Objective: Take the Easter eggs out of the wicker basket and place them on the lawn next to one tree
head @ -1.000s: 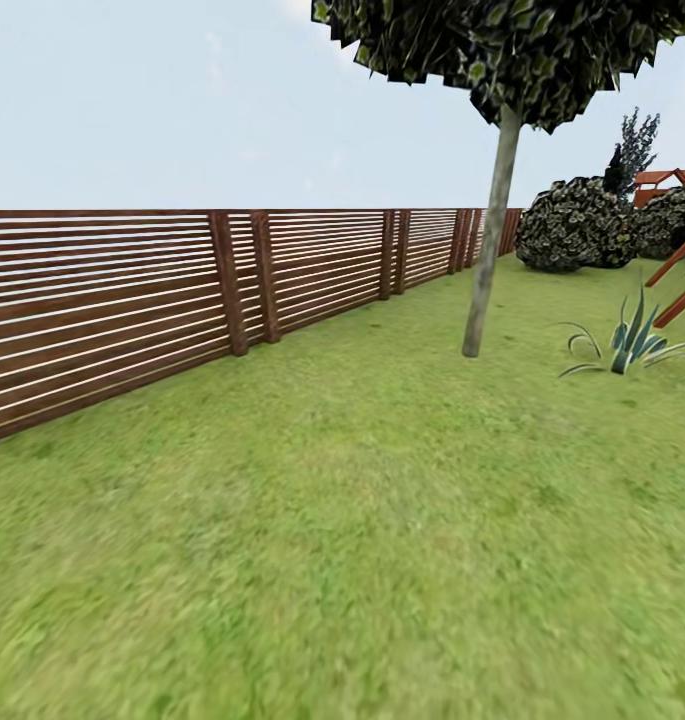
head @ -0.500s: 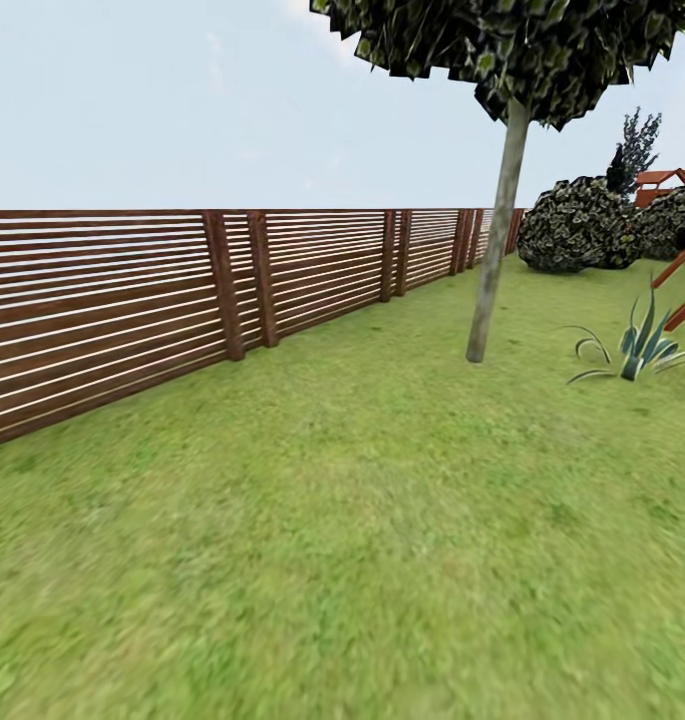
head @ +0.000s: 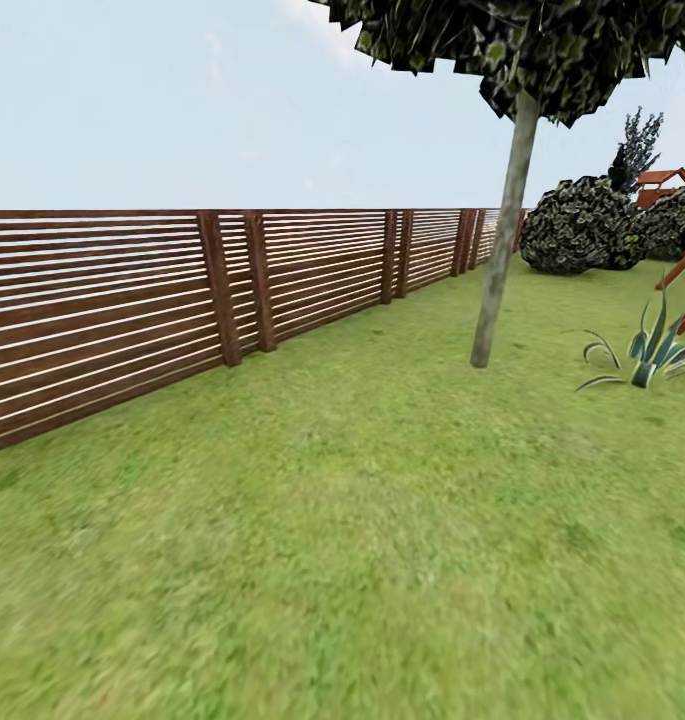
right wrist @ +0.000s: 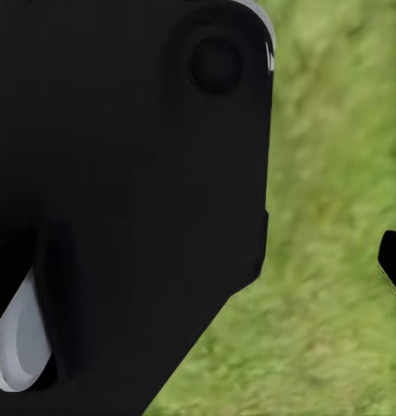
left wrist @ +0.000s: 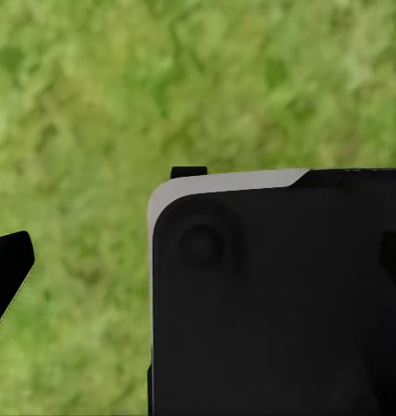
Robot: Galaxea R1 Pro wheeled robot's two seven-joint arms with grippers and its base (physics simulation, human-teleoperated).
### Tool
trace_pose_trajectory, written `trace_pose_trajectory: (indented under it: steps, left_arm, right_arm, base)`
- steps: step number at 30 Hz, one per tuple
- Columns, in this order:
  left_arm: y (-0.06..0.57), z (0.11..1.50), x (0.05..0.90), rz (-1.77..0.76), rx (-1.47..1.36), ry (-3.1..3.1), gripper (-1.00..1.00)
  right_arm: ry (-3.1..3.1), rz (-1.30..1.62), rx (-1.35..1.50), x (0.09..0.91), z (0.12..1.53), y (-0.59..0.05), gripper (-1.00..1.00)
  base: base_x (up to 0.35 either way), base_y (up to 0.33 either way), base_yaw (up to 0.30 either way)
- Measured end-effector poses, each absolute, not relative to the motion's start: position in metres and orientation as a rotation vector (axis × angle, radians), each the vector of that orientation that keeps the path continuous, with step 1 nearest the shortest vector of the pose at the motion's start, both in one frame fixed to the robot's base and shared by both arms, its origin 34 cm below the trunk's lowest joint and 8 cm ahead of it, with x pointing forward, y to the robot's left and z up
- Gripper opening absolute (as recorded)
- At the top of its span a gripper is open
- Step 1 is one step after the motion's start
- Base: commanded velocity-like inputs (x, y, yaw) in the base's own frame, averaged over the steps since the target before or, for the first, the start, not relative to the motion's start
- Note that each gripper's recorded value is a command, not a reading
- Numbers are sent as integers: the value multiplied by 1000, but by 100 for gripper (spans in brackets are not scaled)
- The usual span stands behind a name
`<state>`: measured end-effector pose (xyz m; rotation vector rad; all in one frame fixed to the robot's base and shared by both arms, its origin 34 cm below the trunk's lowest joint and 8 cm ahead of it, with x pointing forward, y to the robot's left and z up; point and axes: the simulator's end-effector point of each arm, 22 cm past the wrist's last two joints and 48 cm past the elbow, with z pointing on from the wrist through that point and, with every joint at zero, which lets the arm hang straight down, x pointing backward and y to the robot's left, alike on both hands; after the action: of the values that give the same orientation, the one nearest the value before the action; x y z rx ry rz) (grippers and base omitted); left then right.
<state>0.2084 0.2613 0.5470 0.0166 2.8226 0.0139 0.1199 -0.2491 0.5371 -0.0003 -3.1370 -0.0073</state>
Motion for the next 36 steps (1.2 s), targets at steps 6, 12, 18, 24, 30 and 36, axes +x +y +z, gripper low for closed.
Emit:
trace_pose_trajectory:
  steps: [6, 12, 18, 24, 30, 36]
  left_arm:
    - [261, 547, 208, 14, 16, 2823, 100]
    - [261, 547, 208, 14, 17, 2823, 100]
    - [261, 547, 208, 13, 18, 2823, 100]
    - [261, 547, 208, 14, 17, 2823, 100]
    - [261, 547, 208, 14, 16, 2823, 100]
    - [261, 547, 208, 14, 17, 2823, 100]
  right_arm:
    - [-3137, -7, 0, 120, 537, -249, 100]
    - [-3137, -7, 0, 120, 537, -249, 100]
    - [-3137, -5, 0, 120, 537, -249, 100]
    - [-3137, -5, -1, 120, 537, -249, 100]
    - [-3137, -6, -1, 120, 537, -249, 100]
    - [-3137, -6, -1, 120, 537, -249, 100]
  base:
    - [336, 0, 0]
    - [335, 0, 0]
    - [335, 0, 0]
    - [334, 0, 0]
    - [332, 17, 0]
    - [331, 85, 0]
